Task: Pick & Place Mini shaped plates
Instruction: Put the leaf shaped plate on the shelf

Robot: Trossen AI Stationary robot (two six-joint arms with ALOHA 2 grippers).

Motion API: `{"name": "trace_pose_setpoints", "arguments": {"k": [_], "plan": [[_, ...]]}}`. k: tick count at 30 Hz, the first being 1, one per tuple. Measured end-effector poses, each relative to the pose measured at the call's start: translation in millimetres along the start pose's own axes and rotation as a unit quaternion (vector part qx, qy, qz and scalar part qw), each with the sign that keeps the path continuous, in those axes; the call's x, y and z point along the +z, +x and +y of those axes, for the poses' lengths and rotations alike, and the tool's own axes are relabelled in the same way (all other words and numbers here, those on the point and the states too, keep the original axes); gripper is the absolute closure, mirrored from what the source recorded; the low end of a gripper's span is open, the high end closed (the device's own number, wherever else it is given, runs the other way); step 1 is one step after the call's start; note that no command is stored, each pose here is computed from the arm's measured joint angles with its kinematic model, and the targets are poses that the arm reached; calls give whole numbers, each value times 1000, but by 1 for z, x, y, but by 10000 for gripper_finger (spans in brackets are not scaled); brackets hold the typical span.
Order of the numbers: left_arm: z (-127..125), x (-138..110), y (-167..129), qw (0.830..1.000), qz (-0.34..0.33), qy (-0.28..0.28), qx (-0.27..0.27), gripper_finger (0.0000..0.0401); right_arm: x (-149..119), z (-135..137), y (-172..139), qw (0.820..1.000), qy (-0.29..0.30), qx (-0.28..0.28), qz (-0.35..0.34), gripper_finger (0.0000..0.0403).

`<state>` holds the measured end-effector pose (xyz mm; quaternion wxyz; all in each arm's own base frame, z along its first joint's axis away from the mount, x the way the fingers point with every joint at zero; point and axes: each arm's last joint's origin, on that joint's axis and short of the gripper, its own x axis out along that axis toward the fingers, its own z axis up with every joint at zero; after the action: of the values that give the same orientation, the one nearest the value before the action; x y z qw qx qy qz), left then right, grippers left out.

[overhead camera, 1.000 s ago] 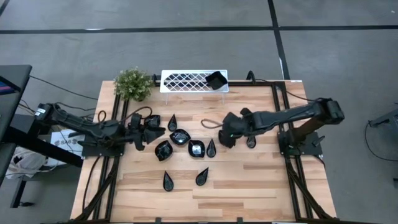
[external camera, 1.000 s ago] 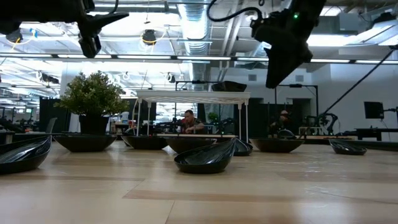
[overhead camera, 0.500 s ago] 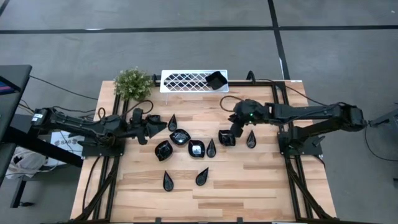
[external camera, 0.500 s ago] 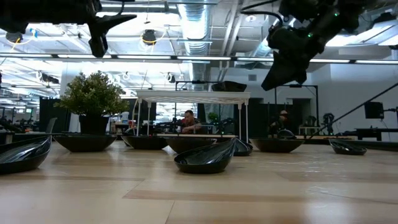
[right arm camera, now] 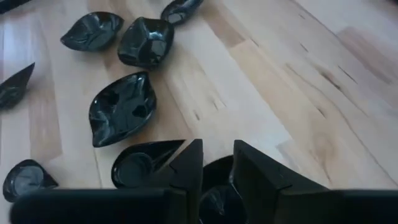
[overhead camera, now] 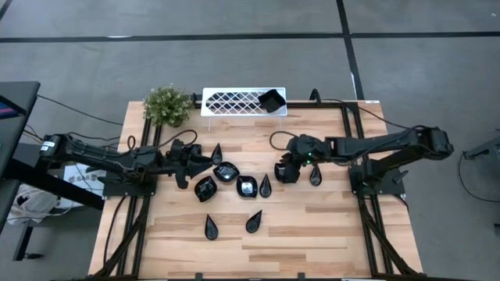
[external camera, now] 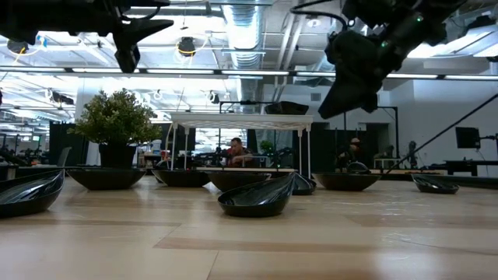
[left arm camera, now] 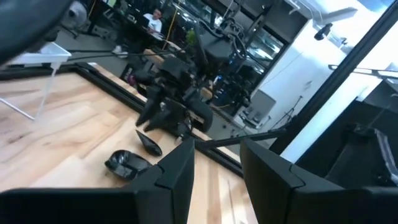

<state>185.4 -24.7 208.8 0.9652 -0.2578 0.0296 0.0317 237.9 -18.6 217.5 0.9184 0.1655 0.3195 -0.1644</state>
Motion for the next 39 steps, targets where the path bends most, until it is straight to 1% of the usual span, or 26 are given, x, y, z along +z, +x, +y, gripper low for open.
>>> {"name": "trace_pose_setpoints", "arguments": {"k": [5,14,18,20,22,24,27,29,35,39], "plan": [[0,0,0,1000,0,7,0,271,-3,-2,0,1000,-1,-27,10,287],[-1,-1,0,1000,5,-11,-8,271,-9,-14,1,996,28,-68,48,215],[-1,-1,0,1000,8,-14,-13,271,-12,-19,1,994,42,-81,68,196],[-1,-1,0,1000,8,-15,-13,271,-14,-21,0,992,37,-87,80,192],[-1,-1,0,1000,8,-15,-13,271,-19,-23,0,991,2,-92,100,191],[-1,-1,0,1000,8,-15,-13,271,-27,-28,2,989,-8,-93,118,191],[-1,-1,0,1000,8,-15,-13,271,-31,-29,4,989,12,-70,130,196],[-1,-1,0,1000,9,-14,-15,271,-35,-27,5,989,12,-64,131,199],[-2,-1,0,1000,10,-14,-15,271,-33,-26,8,993,13,-53,108,204],[-2,-1,0,1000,10,-11,-15,270,-37,-31,16,989,38,-49,134,199]]}}
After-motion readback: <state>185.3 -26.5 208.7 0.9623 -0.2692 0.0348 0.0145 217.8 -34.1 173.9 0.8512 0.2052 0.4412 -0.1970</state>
